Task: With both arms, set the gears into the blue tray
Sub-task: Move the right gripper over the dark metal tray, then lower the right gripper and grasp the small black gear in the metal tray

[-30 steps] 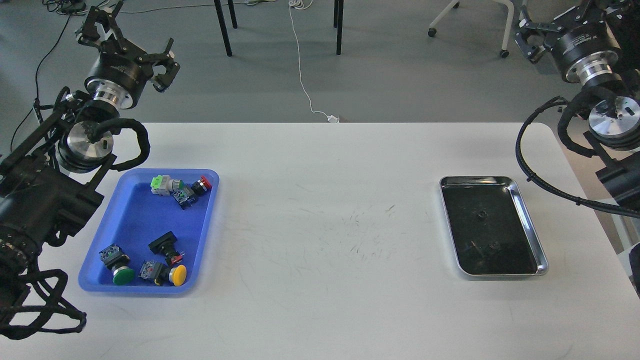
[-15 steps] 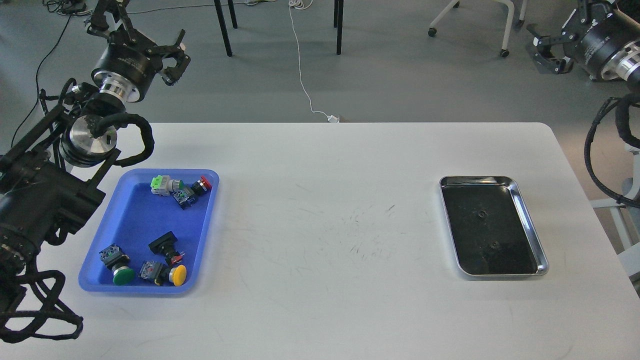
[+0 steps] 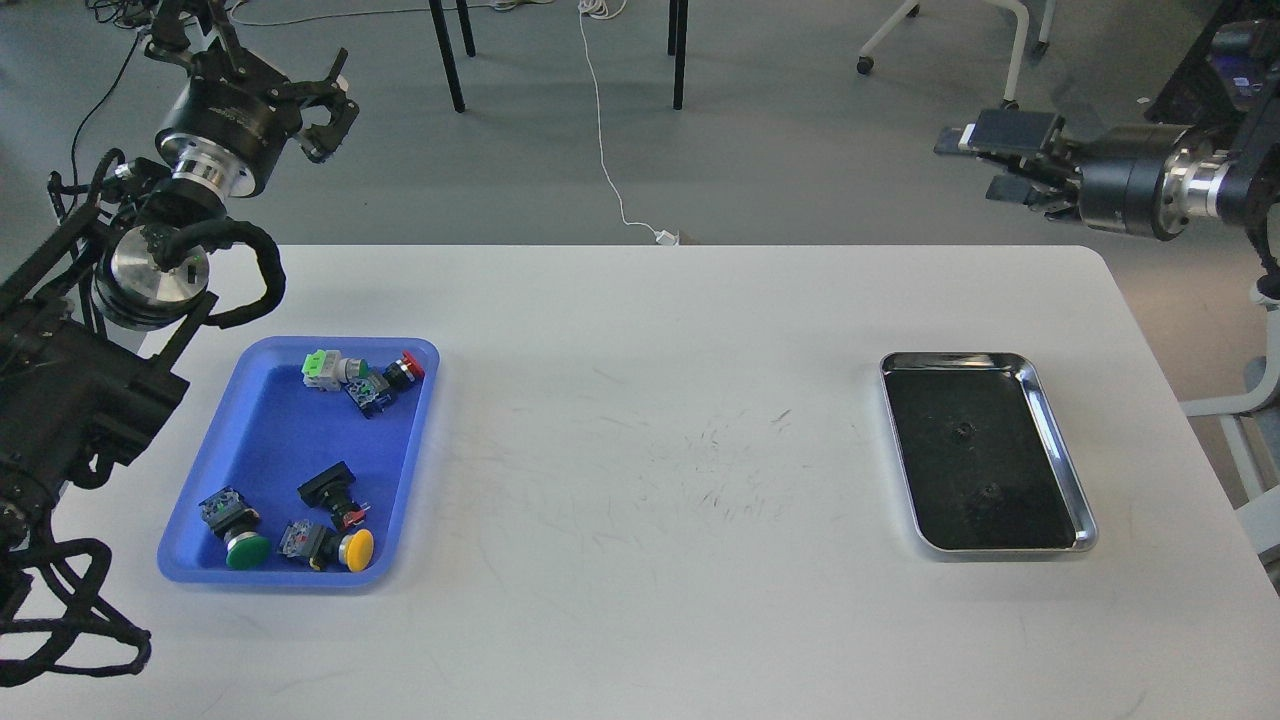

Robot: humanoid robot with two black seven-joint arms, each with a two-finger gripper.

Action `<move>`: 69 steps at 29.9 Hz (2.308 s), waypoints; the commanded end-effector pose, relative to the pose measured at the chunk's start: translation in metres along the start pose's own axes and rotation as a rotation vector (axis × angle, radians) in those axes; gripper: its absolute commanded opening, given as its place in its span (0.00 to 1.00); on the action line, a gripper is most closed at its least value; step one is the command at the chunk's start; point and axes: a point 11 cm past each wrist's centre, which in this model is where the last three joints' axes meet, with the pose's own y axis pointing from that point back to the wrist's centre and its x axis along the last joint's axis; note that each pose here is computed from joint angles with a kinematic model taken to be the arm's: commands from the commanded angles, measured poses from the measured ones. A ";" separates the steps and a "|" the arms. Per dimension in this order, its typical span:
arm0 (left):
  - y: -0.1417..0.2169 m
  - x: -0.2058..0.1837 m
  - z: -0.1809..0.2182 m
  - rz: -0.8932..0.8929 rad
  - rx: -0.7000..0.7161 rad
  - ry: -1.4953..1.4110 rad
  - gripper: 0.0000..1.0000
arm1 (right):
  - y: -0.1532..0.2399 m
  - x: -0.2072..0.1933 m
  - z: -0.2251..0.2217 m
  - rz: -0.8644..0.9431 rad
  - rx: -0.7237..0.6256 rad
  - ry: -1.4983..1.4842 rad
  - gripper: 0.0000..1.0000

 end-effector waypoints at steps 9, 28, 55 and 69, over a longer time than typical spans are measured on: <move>0.001 0.002 0.003 0.001 -0.007 -0.006 0.98 | -0.011 -0.070 0.045 -0.391 -0.237 0.463 0.94; 0.002 0.001 0.009 -0.017 -0.017 -0.010 0.98 | -0.052 -0.132 0.096 -0.578 -0.347 0.580 0.67; 0.004 0.006 0.018 -0.011 -0.022 -0.033 0.98 | -0.068 -0.139 0.102 -0.529 -0.344 0.612 0.48; 0.005 0.009 0.026 -0.003 -0.031 -0.047 0.98 | -0.073 -0.131 0.087 -0.497 -0.303 0.608 0.10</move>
